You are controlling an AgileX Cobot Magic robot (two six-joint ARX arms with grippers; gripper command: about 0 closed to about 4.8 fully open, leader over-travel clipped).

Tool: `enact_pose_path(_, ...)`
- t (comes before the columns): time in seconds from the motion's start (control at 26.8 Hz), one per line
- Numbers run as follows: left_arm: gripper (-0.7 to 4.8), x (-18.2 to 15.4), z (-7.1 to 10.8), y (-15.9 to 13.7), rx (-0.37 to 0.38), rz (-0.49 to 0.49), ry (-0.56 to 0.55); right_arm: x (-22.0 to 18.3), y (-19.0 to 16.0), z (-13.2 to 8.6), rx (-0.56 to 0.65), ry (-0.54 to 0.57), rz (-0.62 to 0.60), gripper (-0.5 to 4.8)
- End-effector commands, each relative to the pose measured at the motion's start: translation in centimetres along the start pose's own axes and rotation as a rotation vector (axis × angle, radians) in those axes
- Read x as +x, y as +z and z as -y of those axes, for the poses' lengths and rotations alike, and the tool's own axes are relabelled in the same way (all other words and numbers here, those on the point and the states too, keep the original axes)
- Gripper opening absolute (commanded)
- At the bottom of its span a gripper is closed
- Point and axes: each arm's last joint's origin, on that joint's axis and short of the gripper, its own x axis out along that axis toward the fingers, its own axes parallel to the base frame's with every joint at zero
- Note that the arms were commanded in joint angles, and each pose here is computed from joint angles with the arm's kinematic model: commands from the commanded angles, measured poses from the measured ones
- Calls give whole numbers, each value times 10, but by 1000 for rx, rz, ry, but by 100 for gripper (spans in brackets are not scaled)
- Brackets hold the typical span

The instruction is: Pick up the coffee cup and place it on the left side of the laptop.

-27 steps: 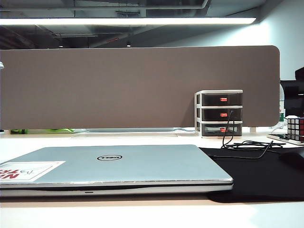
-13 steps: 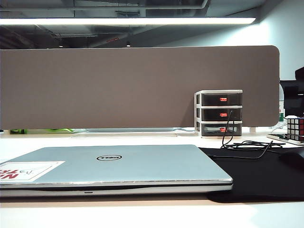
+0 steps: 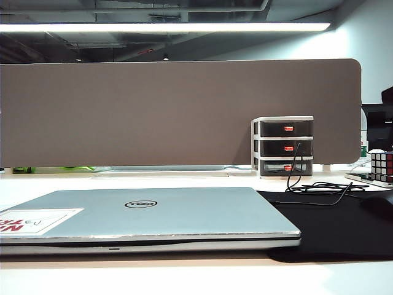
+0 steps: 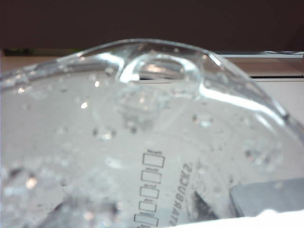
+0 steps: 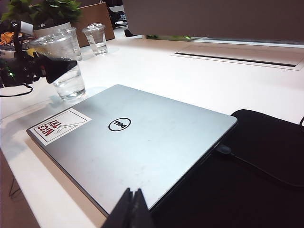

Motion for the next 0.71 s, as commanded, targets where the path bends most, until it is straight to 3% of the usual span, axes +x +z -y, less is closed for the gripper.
enact_pose_path(0.04,290,2,-1,2,7,28,3,0,-1,0,-8,3,5,-1)
enact_pose_path(0.15,294,2,-1,2,7,27,3,0,-1,0,-8,3,5,-1)
enact_pose_path(0.22,348,2,-1,2,7,26,3,0,-1,0,-8,3,5,-1)
enact_pose_path(0.3,358,2,-1,2,7,26,-1,0,-1,0,-8,3,5,-1)
enact_pose_path(0.49,479,1,0,1,7,24,-39,0,-1,0,-8,3,5,-1)
enact_pose_path(0.71,479,-8,4,-6,-8,-12,-42,0,-1,0,-8,3,5,-1)
